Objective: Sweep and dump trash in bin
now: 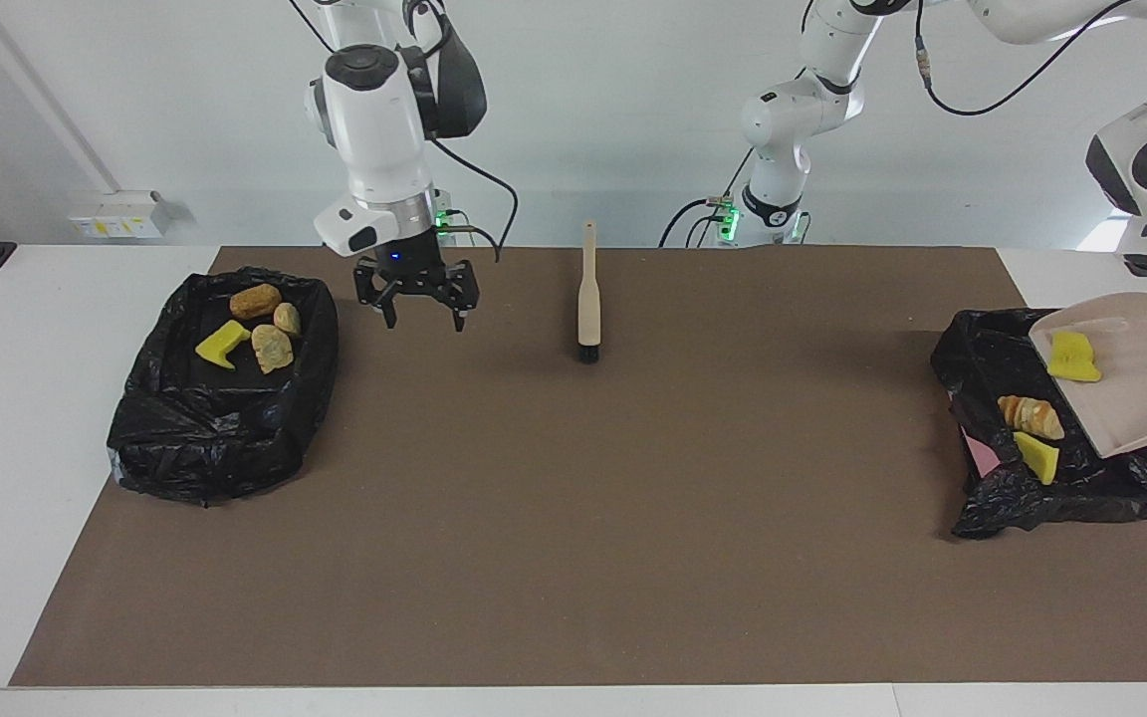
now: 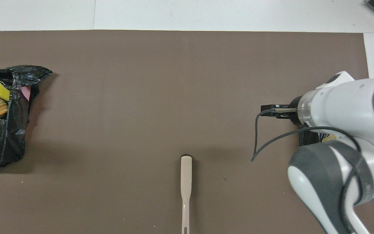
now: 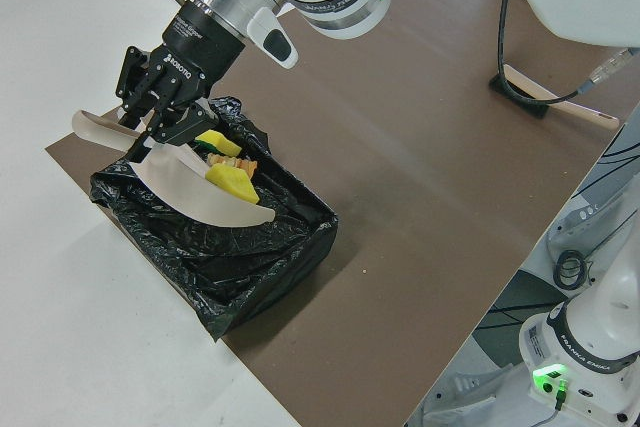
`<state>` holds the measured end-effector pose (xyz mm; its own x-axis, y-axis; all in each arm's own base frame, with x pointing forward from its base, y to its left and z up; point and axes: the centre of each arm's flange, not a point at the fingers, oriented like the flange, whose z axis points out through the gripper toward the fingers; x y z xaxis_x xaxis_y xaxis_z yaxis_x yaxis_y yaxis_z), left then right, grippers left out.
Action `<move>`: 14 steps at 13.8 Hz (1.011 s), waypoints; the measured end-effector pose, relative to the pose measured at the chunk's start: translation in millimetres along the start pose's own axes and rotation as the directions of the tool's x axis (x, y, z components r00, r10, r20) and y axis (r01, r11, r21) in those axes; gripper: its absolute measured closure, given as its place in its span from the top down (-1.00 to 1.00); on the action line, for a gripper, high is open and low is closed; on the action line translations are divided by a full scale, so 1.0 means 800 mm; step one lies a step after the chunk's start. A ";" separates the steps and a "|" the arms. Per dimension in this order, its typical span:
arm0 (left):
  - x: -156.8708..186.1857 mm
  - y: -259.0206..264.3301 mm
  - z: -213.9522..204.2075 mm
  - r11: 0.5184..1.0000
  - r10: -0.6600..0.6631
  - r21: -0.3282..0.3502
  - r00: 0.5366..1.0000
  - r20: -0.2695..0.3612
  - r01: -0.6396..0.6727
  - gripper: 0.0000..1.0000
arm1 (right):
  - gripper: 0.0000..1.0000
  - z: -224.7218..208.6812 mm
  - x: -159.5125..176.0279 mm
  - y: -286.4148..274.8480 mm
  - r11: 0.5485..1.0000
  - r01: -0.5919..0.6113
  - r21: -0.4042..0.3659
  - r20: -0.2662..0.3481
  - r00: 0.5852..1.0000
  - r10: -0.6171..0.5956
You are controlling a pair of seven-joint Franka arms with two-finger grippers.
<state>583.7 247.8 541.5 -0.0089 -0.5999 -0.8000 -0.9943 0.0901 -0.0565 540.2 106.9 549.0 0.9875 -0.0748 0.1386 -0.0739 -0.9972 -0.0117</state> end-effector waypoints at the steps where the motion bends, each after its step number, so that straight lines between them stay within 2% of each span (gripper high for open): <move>1: -0.003 0.000 -0.002 1.000 -0.003 0.002 1.000 0.007 0.003 -0.37 | 1.00 -0.015 0.006 0.019 1.000 0.004 -0.004 0.008 1.000 -0.004; 4: -0.009 0.004 -0.001 1.000 -0.029 -0.003 0.999 0.028 0.029 -0.37 | 1.00 -0.056 0.014 0.073 1.000 -0.013 -0.014 0.038 0.999 0.013; 8: -0.018 0.009 -0.004 0.996 -0.064 -0.043 0.981 0.184 0.073 -0.37 | 1.00 -0.129 0.010 0.138 1.000 -0.017 -0.019 0.049 0.999 0.018; 11: -0.007 0.000 -0.039 0.994 -0.074 -0.058 0.948 0.310 0.097 -0.37 | 1.00 -0.175 0.004 0.174 1.000 -0.014 -0.019 0.046 0.999 0.015; 12: 0.001 -0.005 -0.052 0.992 -0.088 -0.054 0.937 0.338 0.113 -0.37 | 1.00 -0.185 0.002 0.187 1.000 -0.015 -0.019 0.043 0.999 0.016; 14: 0.008 -0.008 -0.065 0.991 -0.095 -0.054 0.930 0.356 0.122 -0.37 | 1.00 -0.190 0.003 0.196 1.000 -0.005 -0.018 0.035 0.999 0.005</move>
<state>584.8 201.6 567.6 0.1241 -0.2837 -0.9508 -0.9922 -0.0271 -0.1214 509.7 -49.5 697.7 0.9914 -0.0800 0.1038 -0.0810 -0.9967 0.0054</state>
